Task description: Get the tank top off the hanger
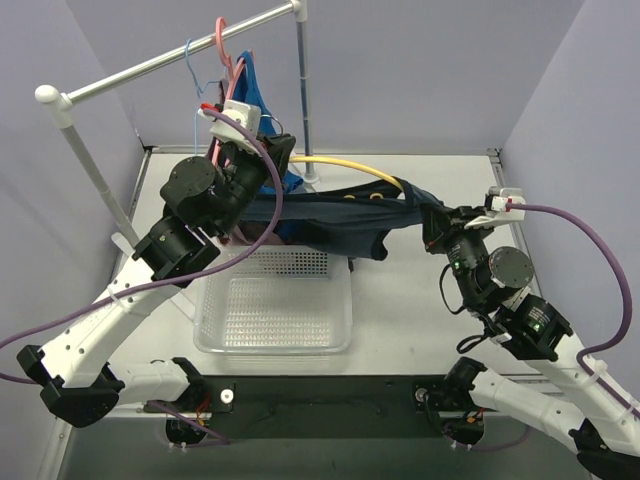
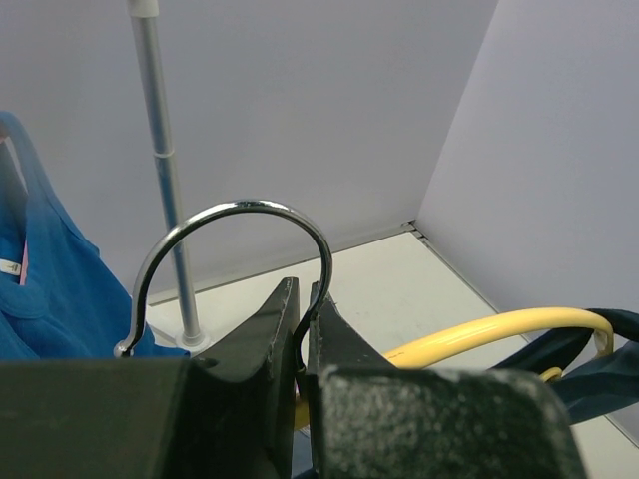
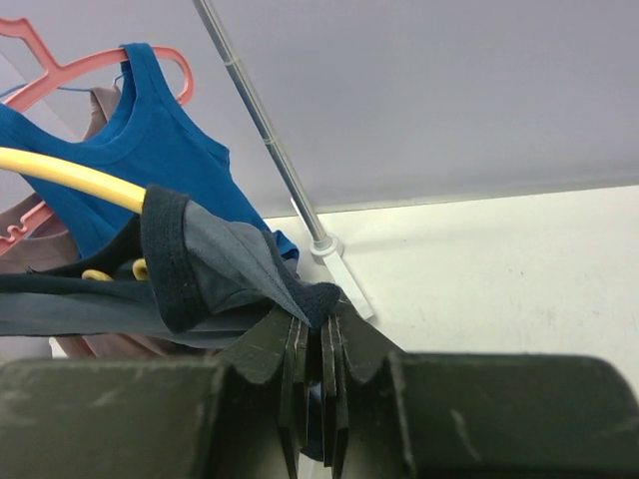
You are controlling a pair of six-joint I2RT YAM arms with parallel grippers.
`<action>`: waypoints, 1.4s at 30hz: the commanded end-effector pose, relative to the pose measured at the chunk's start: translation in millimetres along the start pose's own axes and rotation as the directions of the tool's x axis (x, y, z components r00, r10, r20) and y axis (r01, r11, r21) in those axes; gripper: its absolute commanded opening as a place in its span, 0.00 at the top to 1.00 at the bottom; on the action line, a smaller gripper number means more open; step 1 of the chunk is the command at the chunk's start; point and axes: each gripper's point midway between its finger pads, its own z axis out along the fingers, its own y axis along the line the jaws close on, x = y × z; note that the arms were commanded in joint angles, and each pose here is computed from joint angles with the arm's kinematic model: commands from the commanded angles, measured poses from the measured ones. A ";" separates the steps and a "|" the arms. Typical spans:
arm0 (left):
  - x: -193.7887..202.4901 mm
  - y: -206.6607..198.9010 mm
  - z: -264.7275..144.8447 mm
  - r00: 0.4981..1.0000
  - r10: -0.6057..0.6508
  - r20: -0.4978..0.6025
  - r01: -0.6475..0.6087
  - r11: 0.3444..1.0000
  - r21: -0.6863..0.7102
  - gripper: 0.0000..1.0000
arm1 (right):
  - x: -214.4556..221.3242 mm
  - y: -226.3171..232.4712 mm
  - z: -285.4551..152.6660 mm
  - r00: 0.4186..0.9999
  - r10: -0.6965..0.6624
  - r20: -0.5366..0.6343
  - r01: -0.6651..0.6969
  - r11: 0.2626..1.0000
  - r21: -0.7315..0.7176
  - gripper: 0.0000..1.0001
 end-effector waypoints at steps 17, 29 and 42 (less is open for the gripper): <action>-75.9 14.9 -30.6 0.990 -0.032 0.138 0.034 0.999 -0.012 1.00 | 24.7 -37.0 -1.9 0.994 0.112 0.008 -0.112 0.982 0.150 1.00; -96.2 -6.0 -52.6 0.975 -0.155 0.160 0.136 0.983 0.125 1.00 | 37.1 -5.3 6.1 0.984 0.170 -0.054 -0.171 0.985 -0.010 1.00; -139.4 -90.6 -126.1 0.847 -0.529 0.052 0.370 0.657 0.656 1.00 | -8.8 49.7 43.6 0.990 0.141 0.027 -0.134 0.974 -0.184 1.00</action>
